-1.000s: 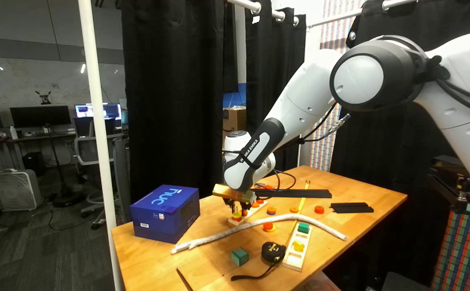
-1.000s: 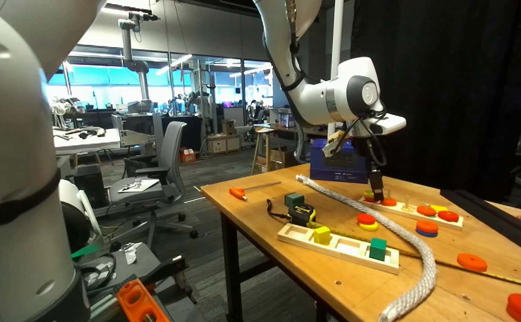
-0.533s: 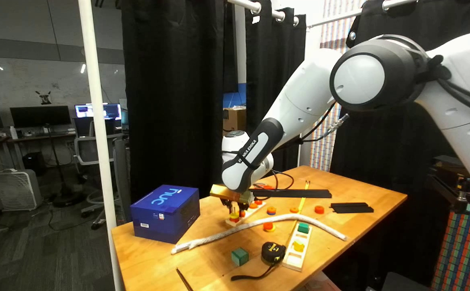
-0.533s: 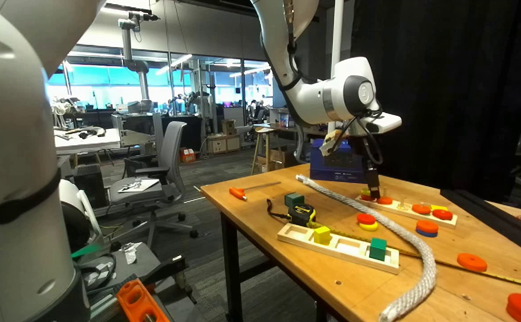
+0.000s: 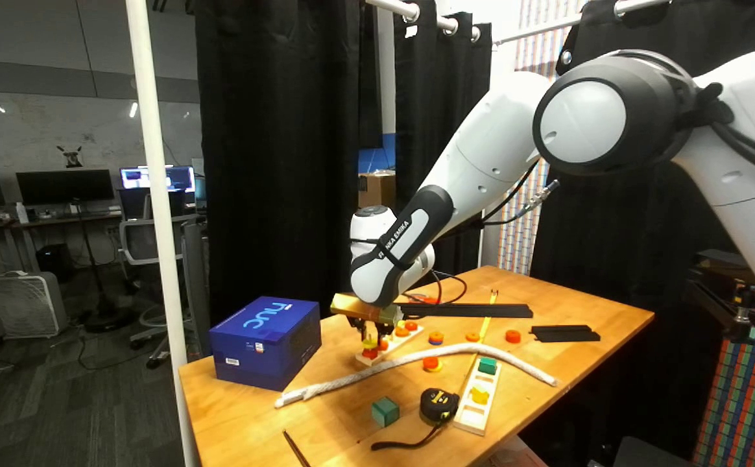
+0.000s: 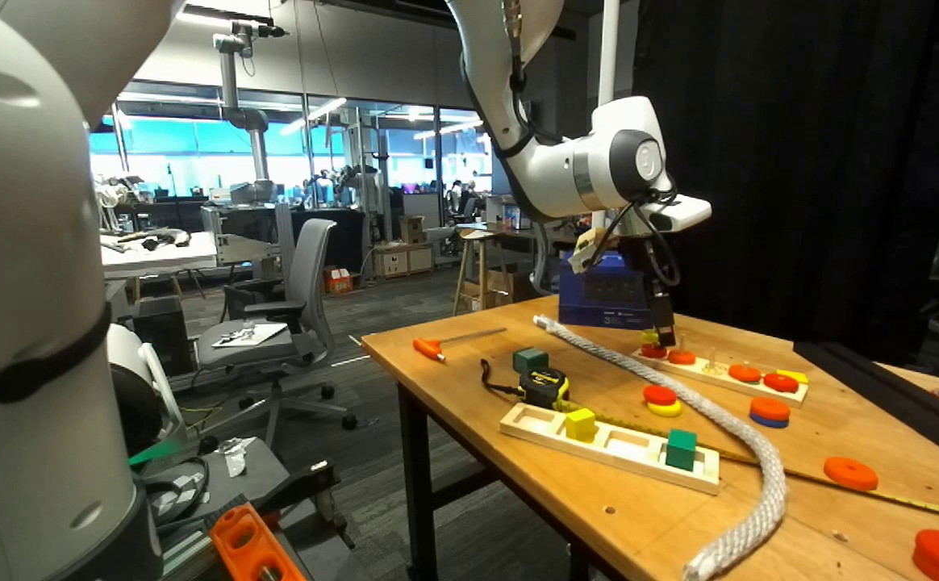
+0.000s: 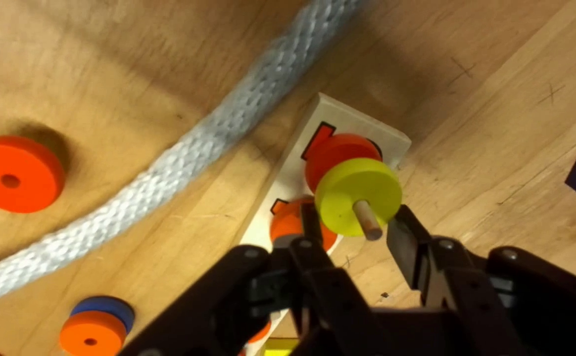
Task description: Remove the yellow object from the wooden structure
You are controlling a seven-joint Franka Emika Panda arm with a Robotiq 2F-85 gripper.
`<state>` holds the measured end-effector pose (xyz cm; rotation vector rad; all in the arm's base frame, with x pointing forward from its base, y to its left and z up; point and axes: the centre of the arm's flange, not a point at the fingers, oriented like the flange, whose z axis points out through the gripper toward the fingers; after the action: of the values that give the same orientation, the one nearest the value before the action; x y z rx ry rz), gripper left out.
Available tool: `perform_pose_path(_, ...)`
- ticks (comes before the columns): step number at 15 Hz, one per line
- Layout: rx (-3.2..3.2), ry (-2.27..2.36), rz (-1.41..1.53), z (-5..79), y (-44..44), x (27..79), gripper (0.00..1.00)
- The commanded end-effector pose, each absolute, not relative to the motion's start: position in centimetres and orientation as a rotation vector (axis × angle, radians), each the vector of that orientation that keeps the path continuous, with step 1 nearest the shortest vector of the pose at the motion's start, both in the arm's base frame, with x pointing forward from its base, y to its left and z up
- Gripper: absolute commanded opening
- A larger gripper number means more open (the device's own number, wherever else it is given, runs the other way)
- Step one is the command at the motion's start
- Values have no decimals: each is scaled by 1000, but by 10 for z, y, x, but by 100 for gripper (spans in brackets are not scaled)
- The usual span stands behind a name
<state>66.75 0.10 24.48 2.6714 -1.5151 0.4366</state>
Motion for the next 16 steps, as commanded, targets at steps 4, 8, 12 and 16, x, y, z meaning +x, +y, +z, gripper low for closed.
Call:
perform_pose_path(4,2667,-1471,527,277,17,668,24)
perform_pose_path(8,2660,-1449,562,290,19,665,24)
perform_pose_path(12,2652,-1396,430,281,7,654,24)
perform_pose_path(16,2691,-1278,224,263,0,638,24)
